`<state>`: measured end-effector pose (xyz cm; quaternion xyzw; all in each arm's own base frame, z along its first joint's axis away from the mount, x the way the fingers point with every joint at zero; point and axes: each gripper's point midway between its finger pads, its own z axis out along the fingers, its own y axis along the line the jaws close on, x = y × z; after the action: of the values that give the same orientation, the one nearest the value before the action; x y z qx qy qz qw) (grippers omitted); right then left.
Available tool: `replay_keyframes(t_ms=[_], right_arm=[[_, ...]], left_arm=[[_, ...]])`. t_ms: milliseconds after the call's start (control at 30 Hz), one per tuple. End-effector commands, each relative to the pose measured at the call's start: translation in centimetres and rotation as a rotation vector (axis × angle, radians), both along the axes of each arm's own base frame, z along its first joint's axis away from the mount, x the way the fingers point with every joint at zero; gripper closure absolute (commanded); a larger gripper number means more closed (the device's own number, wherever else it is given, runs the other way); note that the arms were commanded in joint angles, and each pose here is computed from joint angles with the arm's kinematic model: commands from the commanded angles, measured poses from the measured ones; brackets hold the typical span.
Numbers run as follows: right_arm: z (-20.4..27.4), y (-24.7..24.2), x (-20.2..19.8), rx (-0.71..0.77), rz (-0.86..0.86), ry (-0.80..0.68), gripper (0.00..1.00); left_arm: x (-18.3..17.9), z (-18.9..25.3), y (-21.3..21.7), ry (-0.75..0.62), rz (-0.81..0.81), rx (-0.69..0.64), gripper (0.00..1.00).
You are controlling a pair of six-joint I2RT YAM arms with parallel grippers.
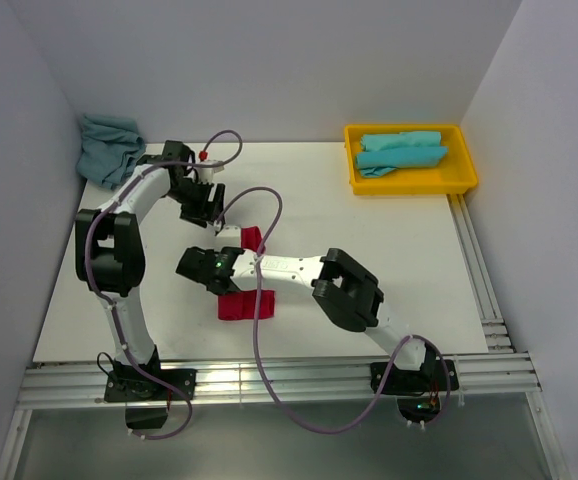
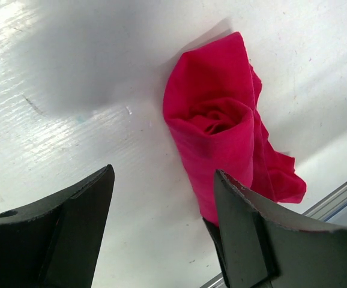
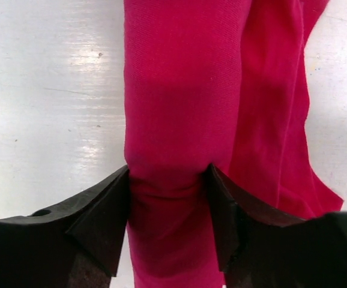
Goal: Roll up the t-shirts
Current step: Roll the tshirt
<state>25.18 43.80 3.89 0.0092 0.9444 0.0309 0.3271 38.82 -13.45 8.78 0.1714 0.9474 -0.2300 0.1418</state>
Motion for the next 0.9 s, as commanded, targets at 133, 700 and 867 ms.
replay_keyframes(t_ms=[133, 700, 867], right_arm=[[-1.9, -2.3, -0.6, -0.024, -0.008, 0.04, 0.57], [1.3, -2.1, 1.5, 0.813, 0.069, 0.151, 0.68], [0.0, -2.8, 1.4, 0.978, 0.025, 0.207, 0.69]], left_arm=[[0.5, 1.7, 0.3, -0.031, -0.024, -0.054, 0.27], [-2.2, 0.9, -0.3, 0.012, -0.077, -0.136, 0.28], [-3.4, -0.9, -0.8, 0.052, -0.078, -0.153, 0.28]])
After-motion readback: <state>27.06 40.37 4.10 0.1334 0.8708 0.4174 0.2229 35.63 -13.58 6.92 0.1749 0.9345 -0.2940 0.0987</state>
